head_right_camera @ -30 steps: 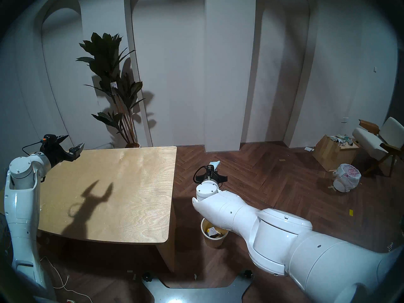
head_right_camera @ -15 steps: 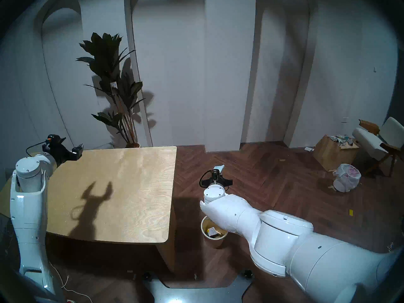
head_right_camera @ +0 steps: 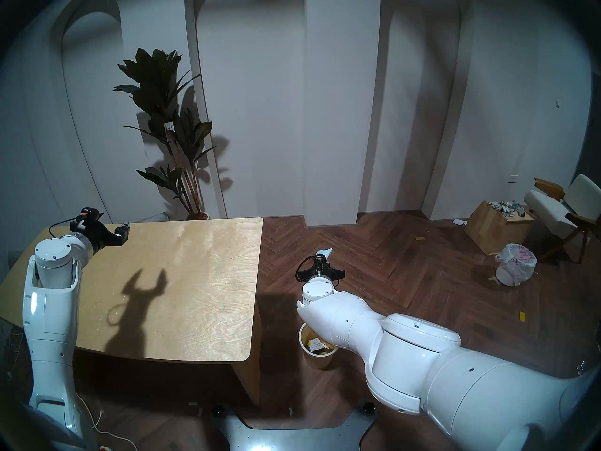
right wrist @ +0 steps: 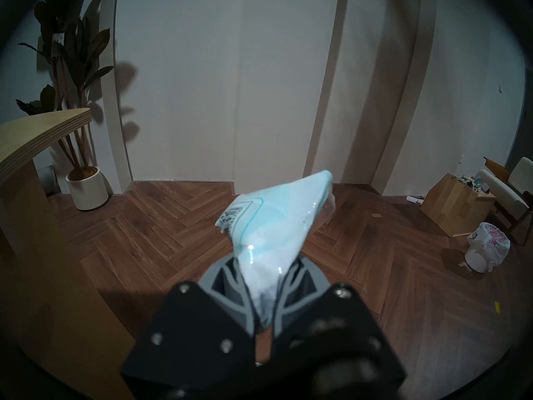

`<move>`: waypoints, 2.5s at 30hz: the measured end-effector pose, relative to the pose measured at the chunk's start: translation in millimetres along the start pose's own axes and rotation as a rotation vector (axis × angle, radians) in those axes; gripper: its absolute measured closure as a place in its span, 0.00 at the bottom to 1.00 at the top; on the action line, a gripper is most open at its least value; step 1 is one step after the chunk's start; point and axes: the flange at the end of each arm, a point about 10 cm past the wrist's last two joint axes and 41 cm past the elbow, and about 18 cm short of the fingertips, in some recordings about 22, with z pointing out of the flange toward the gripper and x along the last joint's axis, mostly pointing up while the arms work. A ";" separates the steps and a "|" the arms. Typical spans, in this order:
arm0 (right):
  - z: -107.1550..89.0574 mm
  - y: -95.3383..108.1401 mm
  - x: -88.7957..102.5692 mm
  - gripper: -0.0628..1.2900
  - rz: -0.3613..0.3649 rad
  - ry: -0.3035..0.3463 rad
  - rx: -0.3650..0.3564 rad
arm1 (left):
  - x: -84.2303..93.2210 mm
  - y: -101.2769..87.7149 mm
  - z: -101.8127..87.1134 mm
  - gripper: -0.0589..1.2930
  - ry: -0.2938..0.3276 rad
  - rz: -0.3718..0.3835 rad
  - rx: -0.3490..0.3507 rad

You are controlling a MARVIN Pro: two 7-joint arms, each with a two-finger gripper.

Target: Put the trash into the trash bin on the ground

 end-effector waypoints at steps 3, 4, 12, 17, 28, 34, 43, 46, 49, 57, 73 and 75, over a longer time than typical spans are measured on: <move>1.1 1.4 -2.1 0.91 -0.006 -0.006 -0.001 | 0.7 -1.0 0.4 0.06 0.001 0.000 0.006; 1.5 2.0 -2.7 0.91 -0.008 -0.008 -0.002 | 0.9 -1.3 0.4 0.06 0.002 0.000 0.007; 5.4 9.8 -8.2 0.91 -0.022 -0.031 -0.009 | 1.8 -3.0 0.4 0.06 0.004 -0.003 0.015; 6.8 12.8 -11.4 0.91 -0.030 -0.050 -0.009 | 2.2 -3.3 0.5 0.06 0.006 -0.006 0.015; 4.4 -0.6 -13.1 0.91 -0.069 -0.119 0.018 | 2.4 -3.5 0.6 0.06 0.009 -0.013 0.017; 4.4 -10.5 -5.7 0.92 -0.093 -0.134 0.040 | 2.5 -3.5 0.7 0.06 0.010 -0.015 0.017; 5.5 -19.3 4.6 0.92 -0.120 -0.144 0.067 | 2.5 -3.7 0.7 0.06 0.011 -0.018 0.019; 5.7 -19.7 5.0 0.92 -0.123 -0.146 0.072 | 2.5 -3.7 0.7 0.06 0.011 -0.019 0.019; 6.0 -19.0 4.4 0.92 -0.124 -0.147 0.075 | 2.6 -3.8 0.7 0.06 0.011 -0.019 0.020; 6.7 -16.6 3.2 0.92 -0.121 -0.146 0.079 | 2.7 -3.9 0.8 0.06 0.012 -0.020 0.021; 8.0 -11.4 0.1 0.92 -0.122 -0.146 0.087 | 2.8 -4.2 0.8 0.06 0.013 -0.022 0.022; 8.0 -11.1 -0.2 0.92 -0.123 -0.146 0.089 | 2.8 -4.2 0.8 0.06 0.013 -0.023 0.022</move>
